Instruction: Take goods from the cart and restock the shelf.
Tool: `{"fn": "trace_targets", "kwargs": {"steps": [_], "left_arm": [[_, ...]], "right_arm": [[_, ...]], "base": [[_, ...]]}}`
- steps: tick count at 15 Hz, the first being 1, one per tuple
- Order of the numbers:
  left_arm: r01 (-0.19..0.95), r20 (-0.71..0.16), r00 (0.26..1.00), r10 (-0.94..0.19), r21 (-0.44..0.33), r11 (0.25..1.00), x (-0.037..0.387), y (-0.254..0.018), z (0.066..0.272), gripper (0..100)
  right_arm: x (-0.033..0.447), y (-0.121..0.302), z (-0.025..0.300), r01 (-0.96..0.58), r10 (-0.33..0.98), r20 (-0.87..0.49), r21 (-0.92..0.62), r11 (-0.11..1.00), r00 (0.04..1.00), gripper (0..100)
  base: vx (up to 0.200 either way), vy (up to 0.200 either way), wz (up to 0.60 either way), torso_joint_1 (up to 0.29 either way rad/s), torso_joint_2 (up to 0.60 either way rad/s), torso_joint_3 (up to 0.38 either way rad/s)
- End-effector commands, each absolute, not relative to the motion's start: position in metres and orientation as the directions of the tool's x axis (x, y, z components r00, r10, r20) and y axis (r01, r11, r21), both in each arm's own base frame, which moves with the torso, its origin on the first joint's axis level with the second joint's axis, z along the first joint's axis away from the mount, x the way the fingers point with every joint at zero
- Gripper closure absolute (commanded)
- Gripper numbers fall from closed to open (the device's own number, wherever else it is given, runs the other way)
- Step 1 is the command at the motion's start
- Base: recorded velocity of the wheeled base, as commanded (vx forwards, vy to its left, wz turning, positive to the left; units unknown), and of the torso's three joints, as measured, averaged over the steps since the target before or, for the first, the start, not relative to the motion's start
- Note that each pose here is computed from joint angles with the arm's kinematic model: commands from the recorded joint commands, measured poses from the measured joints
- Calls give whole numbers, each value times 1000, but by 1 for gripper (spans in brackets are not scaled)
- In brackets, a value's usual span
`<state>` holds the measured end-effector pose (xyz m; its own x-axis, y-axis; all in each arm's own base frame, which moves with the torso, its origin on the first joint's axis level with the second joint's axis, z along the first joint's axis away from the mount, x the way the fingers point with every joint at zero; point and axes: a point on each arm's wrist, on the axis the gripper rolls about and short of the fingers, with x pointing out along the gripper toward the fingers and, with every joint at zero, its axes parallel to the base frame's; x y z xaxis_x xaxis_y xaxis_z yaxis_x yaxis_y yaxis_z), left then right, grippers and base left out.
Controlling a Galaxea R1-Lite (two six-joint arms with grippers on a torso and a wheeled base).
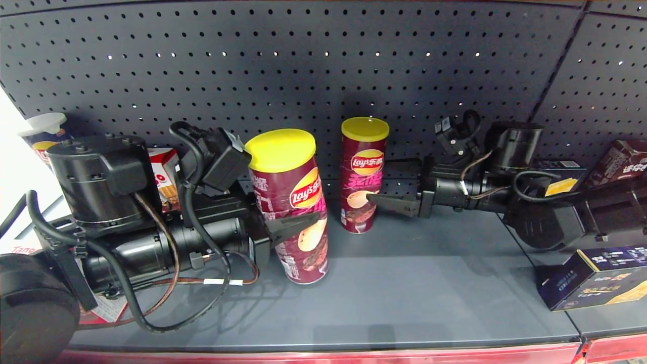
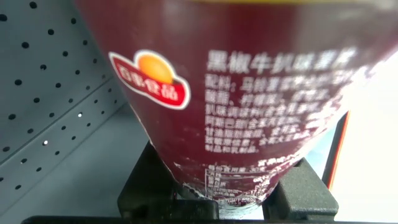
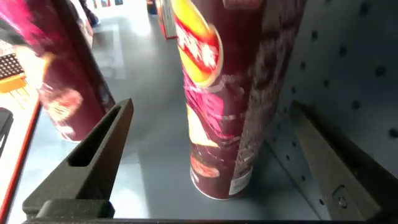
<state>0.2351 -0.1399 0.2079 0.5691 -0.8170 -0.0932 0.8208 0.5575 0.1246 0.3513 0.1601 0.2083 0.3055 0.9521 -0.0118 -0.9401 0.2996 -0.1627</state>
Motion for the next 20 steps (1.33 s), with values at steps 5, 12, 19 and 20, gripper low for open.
{"fn": "trace_targets", "kwargs": {"steps": [5, 12, 19, 20], "left_arm": [[821, -93, 569, -817, 123, 558, 235, -140, 208, 100], [820, -92, 570, -816, 124, 559, 235, -140, 208, 100], [820, -96, 571, -815, 122, 560, 235, -139, 206, 100], [819, -95, 571, -815, 122, 560, 235, -139, 207, 100]], "right_arm": [[371, 174, 179, -950, 955, -43, -126, 285, 292, 0], [386, 184, 159, -955, 957, -59, -105, 276, 283, 0], [398, 201, 152, -960, 963, -50, -113, 257, 263, 100], [398, 201, 153, -960, 964, -48, -117, 255, 262, 100]], "base": [[0, 0, 0, 0, 0, 0], [0, 0, 0, 0, 0, 0], [0, 0, 0, 0, 0, 0], [0, 0, 0, 0, 0, 0]]}}
